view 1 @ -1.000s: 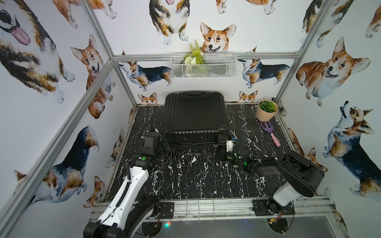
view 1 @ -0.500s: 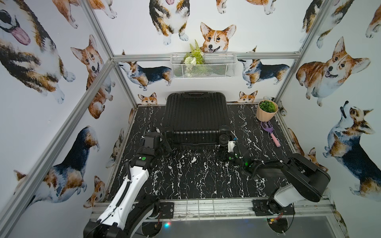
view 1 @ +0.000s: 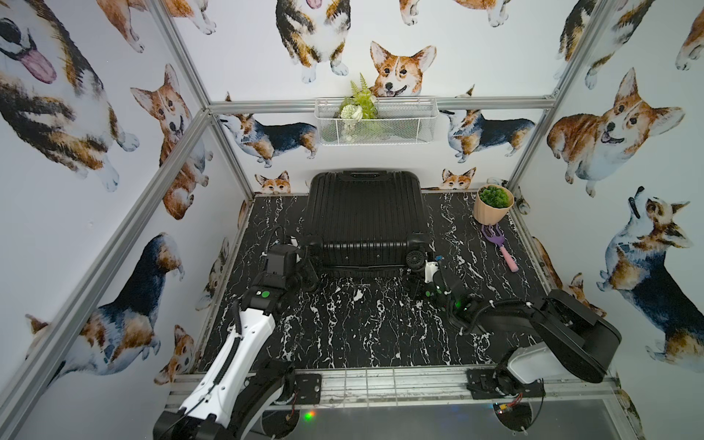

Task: Close the suitcase zippers
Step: Place the suitcase at the center of the board.

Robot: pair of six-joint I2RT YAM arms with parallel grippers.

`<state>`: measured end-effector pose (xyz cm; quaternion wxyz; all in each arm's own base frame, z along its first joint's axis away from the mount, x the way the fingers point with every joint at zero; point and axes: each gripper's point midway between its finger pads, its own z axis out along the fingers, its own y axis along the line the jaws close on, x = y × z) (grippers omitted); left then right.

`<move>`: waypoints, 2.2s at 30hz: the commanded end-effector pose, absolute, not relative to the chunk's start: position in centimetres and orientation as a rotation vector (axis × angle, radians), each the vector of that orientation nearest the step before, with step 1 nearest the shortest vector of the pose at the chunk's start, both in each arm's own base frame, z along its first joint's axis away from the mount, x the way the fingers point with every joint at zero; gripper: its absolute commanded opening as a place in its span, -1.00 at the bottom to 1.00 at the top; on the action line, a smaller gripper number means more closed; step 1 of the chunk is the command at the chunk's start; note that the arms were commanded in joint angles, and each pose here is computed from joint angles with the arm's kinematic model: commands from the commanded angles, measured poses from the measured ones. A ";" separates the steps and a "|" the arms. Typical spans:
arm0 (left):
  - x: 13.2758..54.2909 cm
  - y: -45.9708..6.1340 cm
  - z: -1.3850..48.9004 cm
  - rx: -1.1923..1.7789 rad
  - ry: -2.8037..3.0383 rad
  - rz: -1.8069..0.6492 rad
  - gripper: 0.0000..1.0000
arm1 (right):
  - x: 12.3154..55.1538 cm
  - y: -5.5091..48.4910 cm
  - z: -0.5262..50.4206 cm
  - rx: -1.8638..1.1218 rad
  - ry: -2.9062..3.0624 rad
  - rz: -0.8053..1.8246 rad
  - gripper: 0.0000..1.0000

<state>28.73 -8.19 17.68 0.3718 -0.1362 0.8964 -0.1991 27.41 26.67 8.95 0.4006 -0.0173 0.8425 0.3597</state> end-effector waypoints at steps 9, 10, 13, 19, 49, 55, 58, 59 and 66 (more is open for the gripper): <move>27.5 -8.0 18.4 -0.290 2.288 -0.495 0.38 | 27.7 24.7 9.4 -0.053 2.105 0.772 -0.68; 27.5 -7.9 18.5 -0.288 2.285 -0.488 0.40 | 27.7 24.7 9.4 -0.052 2.106 0.766 -0.66; 27.5 -7.8 18.8 -0.274 2.275 -0.476 0.44 | 27.7 24.6 9.4 -0.065 2.110 0.757 -0.63; 27.5 -7.6 19.1 -0.254 2.274 -0.452 0.48 | 27.5 24.6 9.1 -0.090 2.122 0.739 -0.44; 27.9 -7.4 21.0 -0.098 2.270 -0.359 0.50 | 28.1 22.6 9.6 -0.101 2.087 0.603 -0.37; 28.6 -5.8 23.8 -0.108 2.195 -0.241 0.50 | 28.4 18.6 11.1 -0.037 2.050 0.386 -0.28; 28.9 -4.4 24.8 -0.146 2.155 -0.153 0.51 | 28.6 16.9 12.8 -0.025 1.999 0.298 -0.26; 29.1 -3.9 25.3 -0.165 2.138 -0.123 0.51 | 28.6 16.3 13.4 -0.022 1.981 0.265 -0.26; 30.5 0.2 27.5 -0.333 1.996 0.108 0.52 | 29.6 13.0 17.3 -0.044 1.882 0.036 -0.22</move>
